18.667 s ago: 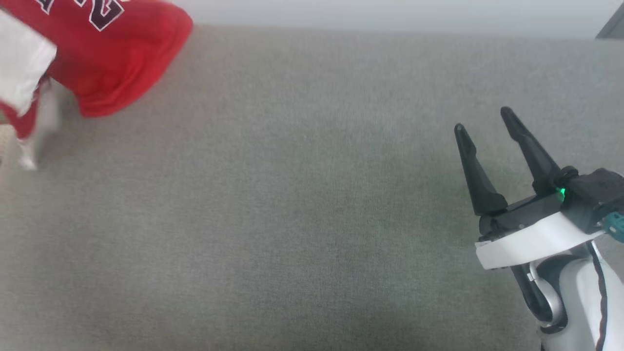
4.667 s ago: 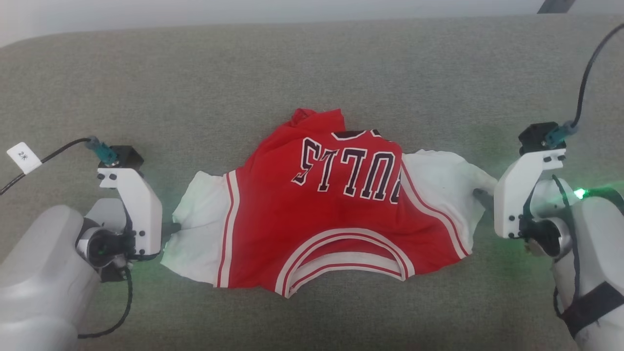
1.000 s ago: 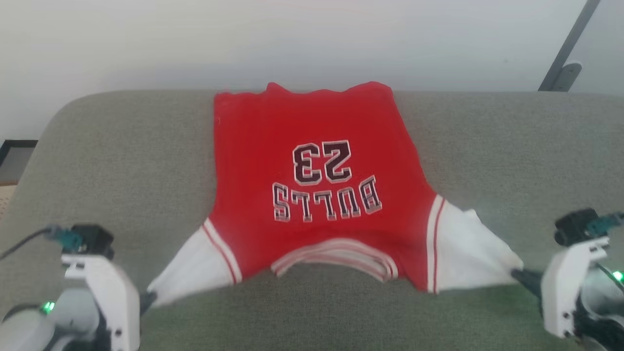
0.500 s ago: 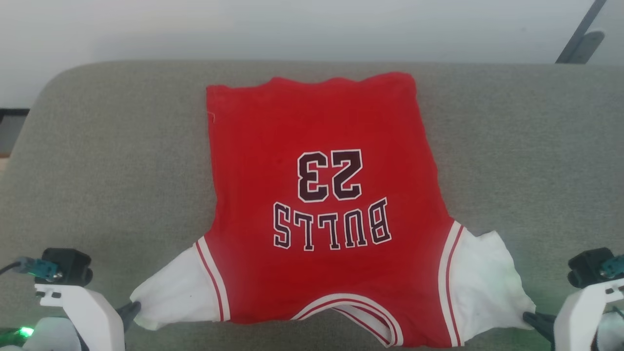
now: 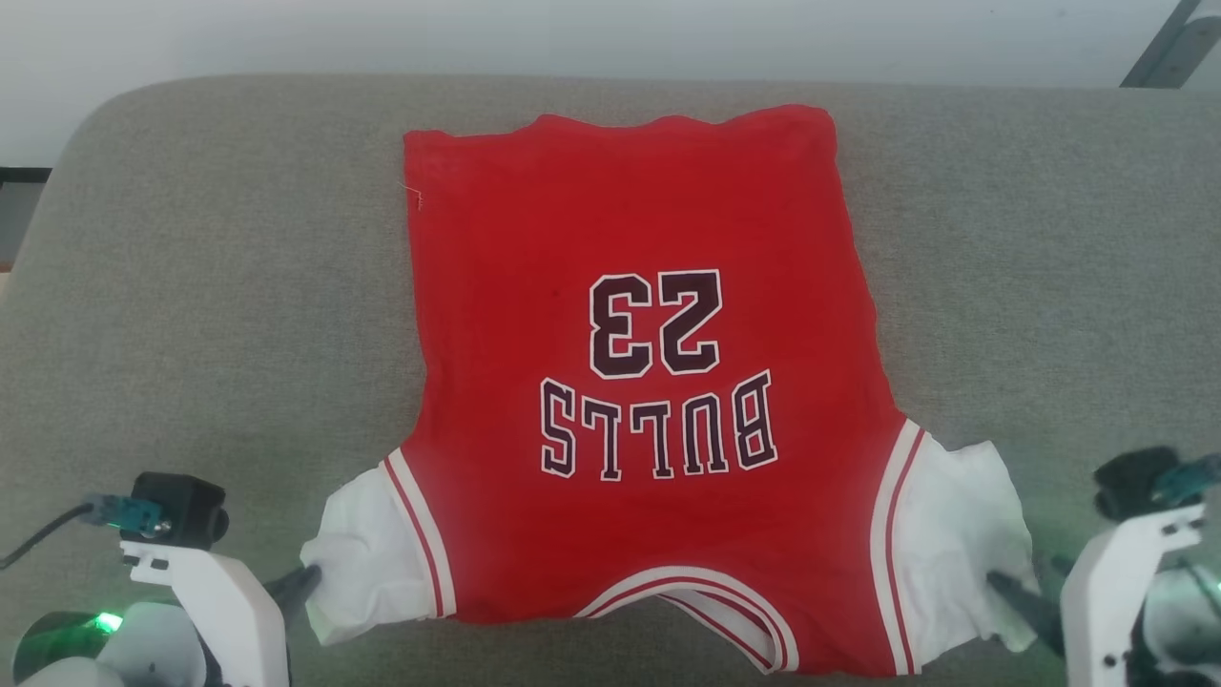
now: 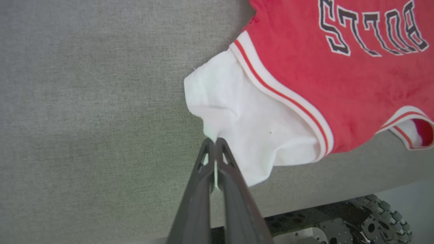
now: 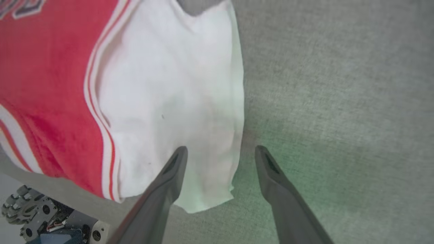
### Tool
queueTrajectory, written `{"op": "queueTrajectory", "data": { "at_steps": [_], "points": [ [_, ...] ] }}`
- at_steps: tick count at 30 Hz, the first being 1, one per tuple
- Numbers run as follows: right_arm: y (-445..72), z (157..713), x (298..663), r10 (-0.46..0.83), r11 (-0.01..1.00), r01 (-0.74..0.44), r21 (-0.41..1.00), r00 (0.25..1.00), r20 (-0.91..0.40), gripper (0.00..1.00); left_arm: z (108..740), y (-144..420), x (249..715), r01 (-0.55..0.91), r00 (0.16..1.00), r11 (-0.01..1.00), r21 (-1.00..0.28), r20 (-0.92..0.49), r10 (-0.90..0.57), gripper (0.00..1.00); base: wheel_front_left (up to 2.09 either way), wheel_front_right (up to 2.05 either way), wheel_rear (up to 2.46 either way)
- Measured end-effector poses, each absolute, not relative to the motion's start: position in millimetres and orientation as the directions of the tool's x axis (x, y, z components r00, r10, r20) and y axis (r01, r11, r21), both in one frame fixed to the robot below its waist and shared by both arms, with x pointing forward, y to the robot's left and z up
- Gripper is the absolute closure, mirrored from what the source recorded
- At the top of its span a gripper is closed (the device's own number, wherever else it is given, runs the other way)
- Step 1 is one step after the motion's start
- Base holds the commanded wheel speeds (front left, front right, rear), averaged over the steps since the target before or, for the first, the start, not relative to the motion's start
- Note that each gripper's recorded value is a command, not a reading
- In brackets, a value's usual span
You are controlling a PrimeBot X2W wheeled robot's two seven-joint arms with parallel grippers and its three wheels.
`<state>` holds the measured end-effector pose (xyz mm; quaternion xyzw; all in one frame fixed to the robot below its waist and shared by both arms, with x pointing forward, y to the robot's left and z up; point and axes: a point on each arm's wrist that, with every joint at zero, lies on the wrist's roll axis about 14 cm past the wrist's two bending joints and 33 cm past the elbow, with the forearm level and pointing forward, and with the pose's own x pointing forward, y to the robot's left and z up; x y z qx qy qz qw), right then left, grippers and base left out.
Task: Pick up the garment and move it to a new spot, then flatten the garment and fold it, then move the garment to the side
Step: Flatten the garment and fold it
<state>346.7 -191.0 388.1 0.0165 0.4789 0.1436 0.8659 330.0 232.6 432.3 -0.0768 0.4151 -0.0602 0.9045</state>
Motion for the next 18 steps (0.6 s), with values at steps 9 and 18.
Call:
{"op": "queueTrajectory", "data": {
  "at_steps": [9, 18],
  "points": [
    [-169.4, 500.1, 422.4, 0.327, 0.941, -0.315, 0.120, 0.767, -0.552, 0.00, 433.5, 224.7, 330.3, 0.070, 0.663, 0.977, -0.203, -0.722, -0.197, 1.00, 0.00, 0.00, 0.00],
    [-128.2, 532.6, 537.7, 0.353, 0.934, -0.347, 0.086, 0.864, -0.359, 0.00, 436.9, 215.8, 341.6, 0.104, 0.677, 0.971, -0.216, -0.700, -0.229, 1.00, 0.00, 0.00, 0.00]
  ]
}}
